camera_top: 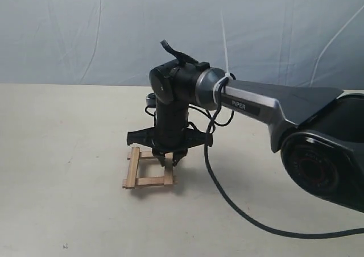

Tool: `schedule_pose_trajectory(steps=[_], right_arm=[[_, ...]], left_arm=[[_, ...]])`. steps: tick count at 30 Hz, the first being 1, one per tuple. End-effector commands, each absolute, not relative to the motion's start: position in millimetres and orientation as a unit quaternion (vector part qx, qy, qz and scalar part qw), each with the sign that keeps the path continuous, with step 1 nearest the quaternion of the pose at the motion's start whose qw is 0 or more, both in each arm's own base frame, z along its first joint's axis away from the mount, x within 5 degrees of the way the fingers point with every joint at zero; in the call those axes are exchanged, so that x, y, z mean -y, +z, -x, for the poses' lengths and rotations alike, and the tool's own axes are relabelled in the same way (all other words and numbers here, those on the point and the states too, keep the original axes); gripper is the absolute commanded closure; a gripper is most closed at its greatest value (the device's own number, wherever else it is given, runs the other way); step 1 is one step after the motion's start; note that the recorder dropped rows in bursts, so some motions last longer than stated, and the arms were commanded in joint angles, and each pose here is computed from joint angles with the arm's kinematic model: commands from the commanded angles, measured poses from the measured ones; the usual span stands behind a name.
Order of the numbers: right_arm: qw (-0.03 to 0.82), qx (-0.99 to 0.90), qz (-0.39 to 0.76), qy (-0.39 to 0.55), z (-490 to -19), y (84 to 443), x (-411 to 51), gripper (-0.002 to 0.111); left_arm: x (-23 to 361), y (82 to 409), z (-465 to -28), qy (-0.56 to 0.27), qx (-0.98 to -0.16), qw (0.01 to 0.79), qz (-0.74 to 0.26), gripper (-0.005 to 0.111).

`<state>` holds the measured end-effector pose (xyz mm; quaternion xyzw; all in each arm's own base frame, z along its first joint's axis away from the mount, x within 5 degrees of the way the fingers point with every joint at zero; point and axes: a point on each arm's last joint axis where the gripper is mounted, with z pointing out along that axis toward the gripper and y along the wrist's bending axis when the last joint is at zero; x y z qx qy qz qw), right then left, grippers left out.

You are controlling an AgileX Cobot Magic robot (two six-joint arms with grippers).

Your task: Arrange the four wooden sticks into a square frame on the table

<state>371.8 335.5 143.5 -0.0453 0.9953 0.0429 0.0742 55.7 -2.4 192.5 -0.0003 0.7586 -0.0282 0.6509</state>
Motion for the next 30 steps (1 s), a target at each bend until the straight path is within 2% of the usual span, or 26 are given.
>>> schedule_pose_trajectory(steps=[1,13,15,17,19,20,21,23,24,26,28,29,30], right_arm=[[0.088,-0.996,0.018,0.023,-378.1,140.6,-327.8,0.108],[0.081,-0.996,0.004,0.029,-384.5,132.6,-322.6,0.106],[0.074,-0.997,0.006,0.032,-386.1,132.5,-319.8,0.098],[0.069,-0.997,0.013,0.038,-386.5,132.4,-319.3,0.078],[0.072,-0.997,0.015,0.037,-387.2,134.2,-318.4,0.052],[0.077,-0.996,0.020,0.037,-387.7,136.7,-318.2,0.044],[0.080,-0.996,0.026,0.039,-387.8,139.1,-318.3,0.043],[0.086,-0.995,0.029,0.041,-389.6,146.9,-315.0,0.051],[0.088,-0.995,0.032,0.037,-391.4,152.1,-310.8,0.060],[0.088,-0.995,0.035,0.020,-395.4,161.4,-298.8,0.078],[0.087,-0.995,0.038,-0.013,-401.0,169.3,-281.9,0.102],[0.095,-0.994,0.040,-0.025,-404.9,171.5,-275.0,0.108],[0.100,-0.993,0.044,-0.036,-407.5,175.1,-265.5,0.108]], left_arm=[[2.2,191.5,-55.4,-0.025,-0.759,0.651,-0.002,0.107],[2.2,191.5,-55.4,-0.025,-0.759,0.651,-0.002,0.107],[2.2,191.5,-55.4,-0.025,-0.759,0.651,-0.002,0.107],[2.2,191.5,-55.4,-0.025,-0.759,0.651,-0.002,0.107],[2.2,191.5,-55.4,-0.025,-0.759,0.651,-0.002,0.107],[2.2,191.5,-55.4,-0.025,-0.759,0.651,-0.002,0.107],[2.2,191.5,-55.4,-0.025,-0.759,0.651,-0.002,0.107],[2.2,191.5,-55.4,-0.025,-0.759,0.651,-0.002,0.107],[2.2,191.5,-55.4,-0.025,-0.759,0.651,-0.002,0.107],[2.2,191.5,-55.4,-0.025,-0.759,0.651,-0.002,0.107],[2.2,191.5,-55.4,-0.025,-0.759,0.651,-0.002,0.107],[2.2,191.5,-55.4,-0.025,-0.759,0.651,-0.002,0.107],[2.2,191.5,-55.4,-0.025,-0.759,0.651,-0.002,0.107]])
